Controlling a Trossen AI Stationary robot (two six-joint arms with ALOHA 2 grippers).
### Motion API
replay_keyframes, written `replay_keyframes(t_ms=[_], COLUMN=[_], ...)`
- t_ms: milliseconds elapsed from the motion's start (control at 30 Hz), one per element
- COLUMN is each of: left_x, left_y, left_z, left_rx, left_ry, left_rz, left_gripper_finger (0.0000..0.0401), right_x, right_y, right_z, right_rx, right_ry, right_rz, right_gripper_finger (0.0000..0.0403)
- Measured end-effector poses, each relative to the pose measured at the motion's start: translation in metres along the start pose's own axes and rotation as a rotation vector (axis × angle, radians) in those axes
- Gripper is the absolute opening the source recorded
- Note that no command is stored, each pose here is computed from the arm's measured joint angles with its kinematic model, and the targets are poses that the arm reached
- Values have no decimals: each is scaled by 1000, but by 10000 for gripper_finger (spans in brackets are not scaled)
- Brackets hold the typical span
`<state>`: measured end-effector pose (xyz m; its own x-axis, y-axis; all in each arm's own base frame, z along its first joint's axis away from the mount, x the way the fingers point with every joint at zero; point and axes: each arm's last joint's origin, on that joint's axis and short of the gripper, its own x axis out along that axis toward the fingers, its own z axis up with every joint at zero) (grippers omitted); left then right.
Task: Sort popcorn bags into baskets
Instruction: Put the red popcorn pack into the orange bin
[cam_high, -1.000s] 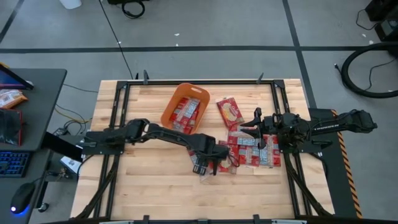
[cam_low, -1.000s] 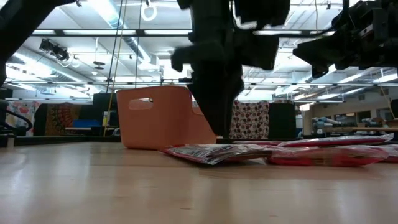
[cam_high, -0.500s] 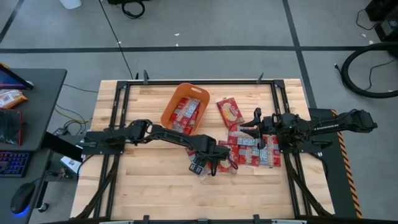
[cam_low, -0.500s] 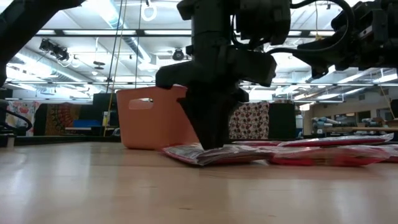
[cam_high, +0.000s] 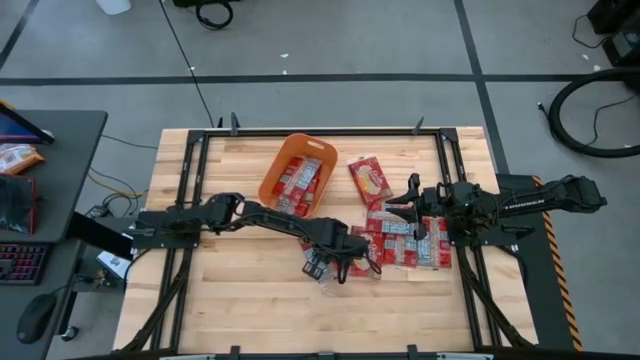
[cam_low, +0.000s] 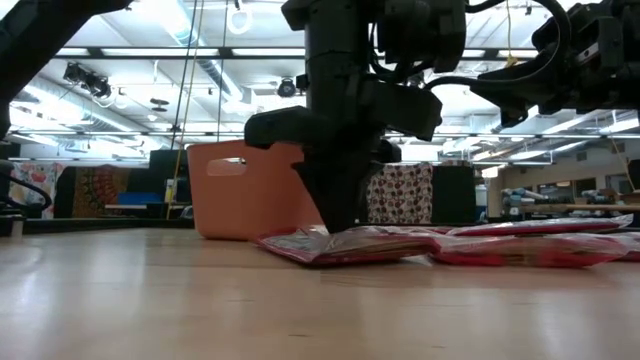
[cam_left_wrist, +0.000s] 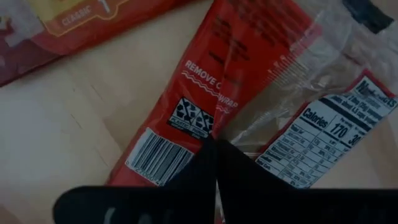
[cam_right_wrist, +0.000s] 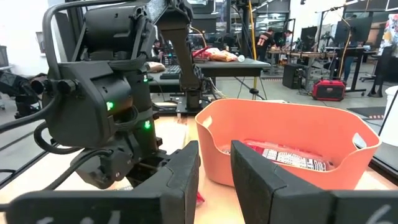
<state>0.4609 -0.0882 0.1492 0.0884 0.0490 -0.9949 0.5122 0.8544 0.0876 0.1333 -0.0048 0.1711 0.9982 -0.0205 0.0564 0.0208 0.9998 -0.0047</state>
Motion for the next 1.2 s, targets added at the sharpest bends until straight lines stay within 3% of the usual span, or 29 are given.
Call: replay_keyframes(t_ms=[300, 467, 733, 1200], left_x=[-40, -61, -95, -143], left_y=[21, 27, 54, 110], left_z=[7, 9, 7, -52], left_rx=[-165, -191, -362, -791], left_ry=[-78, -105, -235, -241], left_rz=[2, 14, 82, 160], left_gripper_finger=[3, 2, 1, 1], right_x=[0, 0, 0, 0], right_y=[0, 0, 0, 0], right_z=[0, 0, 0, 0], right_rx=[6, 2, 4, 2], right_ry=[0, 0, -2, -4], right_rz=[0, 0, 0, 7], right_gripper_finger=[99, 99, 99, 99])
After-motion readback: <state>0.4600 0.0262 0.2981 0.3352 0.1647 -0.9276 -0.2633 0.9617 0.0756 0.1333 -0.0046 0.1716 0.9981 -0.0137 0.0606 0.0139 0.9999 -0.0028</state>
